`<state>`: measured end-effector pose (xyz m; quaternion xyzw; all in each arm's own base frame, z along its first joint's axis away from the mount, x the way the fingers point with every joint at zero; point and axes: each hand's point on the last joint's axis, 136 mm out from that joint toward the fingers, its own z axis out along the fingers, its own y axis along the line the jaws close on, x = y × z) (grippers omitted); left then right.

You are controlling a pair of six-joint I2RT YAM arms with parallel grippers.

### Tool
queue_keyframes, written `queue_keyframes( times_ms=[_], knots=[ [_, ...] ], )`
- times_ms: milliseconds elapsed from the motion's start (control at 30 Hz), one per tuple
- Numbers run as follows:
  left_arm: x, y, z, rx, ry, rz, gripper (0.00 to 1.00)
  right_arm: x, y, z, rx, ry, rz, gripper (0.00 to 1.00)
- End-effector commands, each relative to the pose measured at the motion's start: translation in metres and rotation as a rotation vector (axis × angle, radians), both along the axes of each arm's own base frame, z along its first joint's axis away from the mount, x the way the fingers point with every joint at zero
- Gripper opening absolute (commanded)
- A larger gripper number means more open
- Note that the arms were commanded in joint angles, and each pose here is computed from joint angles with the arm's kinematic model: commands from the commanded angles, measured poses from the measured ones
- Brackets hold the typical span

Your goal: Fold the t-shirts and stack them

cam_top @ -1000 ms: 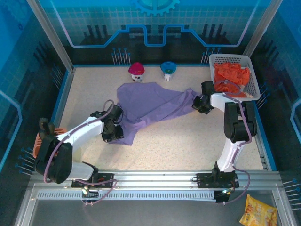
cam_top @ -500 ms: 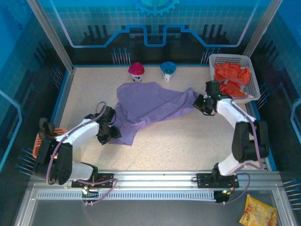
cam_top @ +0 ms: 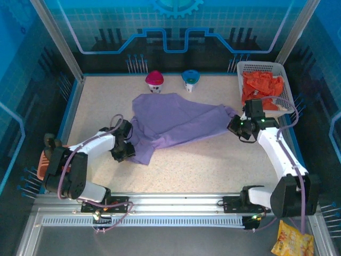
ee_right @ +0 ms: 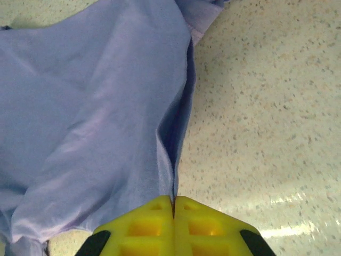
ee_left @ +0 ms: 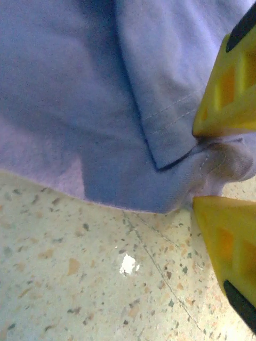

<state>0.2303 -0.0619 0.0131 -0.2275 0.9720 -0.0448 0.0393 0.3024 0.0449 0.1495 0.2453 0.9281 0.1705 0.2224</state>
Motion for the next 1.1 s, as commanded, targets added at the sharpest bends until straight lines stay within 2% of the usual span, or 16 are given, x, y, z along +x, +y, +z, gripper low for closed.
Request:
queue_keyframes(
  times_ms=[0, 100, 233, 433, 500, 700, 867, 900, 933, 967, 1000, 1067],
  knots=[
    [0.012, 0.006, 0.002, 0.039, -0.021, 0.003, 0.23, -0.036, -0.003, -0.005, -0.008, 0.093, 0.019, 0.0],
    [0.01, 0.008, 0.007, 0.051, -0.016, 0.005, 0.0, -0.062, -0.002, -0.014, 0.002, 0.144, 0.026, 0.0],
    [-0.002, 0.005, 0.029, 0.021, -0.026, 0.023, 0.0, -0.092, -0.005, -0.025, -0.006, 0.187, 0.006, 0.0],
    [-0.031, 0.009, 0.089, 0.016, -0.113, 0.092, 0.0, -0.112, -0.007, -0.011, -0.031, 0.194, 0.031, 0.0],
    [-0.043, 0.012, 0.1, 0.024, -0.101, 0.1, 0.0, -0.118, -0.011, -0.012, -0.052, 0.211, 0.032, 0.0],
    [-0.082, 0.015, 0.089, 0.031, -0.006, 0.135, 0.0, -0.141, -0.013, -0.03, -0.058, 0.29, 0.018, 0.0],
    [-0.102, 0.016, 0.09, 0.07, 0.028, 0.138, 0.0, -0.144, -0.02, -0.026, -0.086, 0.272, -0.026, 0.01],
    [-0.102, 0.016, 0.088, 0.072, 0.035, 0.13, 0.03, -0.143, -0.019, -0.026, -0.075, 0.267, -0.028, 0.06],
    [-0.103, 0.016, 0.086, 0.079, 0.044, 0.122, 0.08, -0.141, -0.016, -0.028, -0.065, 0.262, -0.019, 0.17],
    [-0.102, 0.016, 0.085, 0.086, 0.054, 0.107, 0.18, -0.138, -0.012, -0.028, -0.047, 0.252, 0.001, 0.29],
    [-0.1, 0.015, 0.085, 0.09, 0.061, 0.094, 0.32, -0.136, -0.01, -0.028, -0.04, 0.247, 0.01, 0.34],
    [-0.093, 0.013, 0.092, 0.097, 0.054, 0.068, 0.47, -0.13, -0.011, -0.023, -0.049, 0.224, 0.016, 0.45]
  ],
)
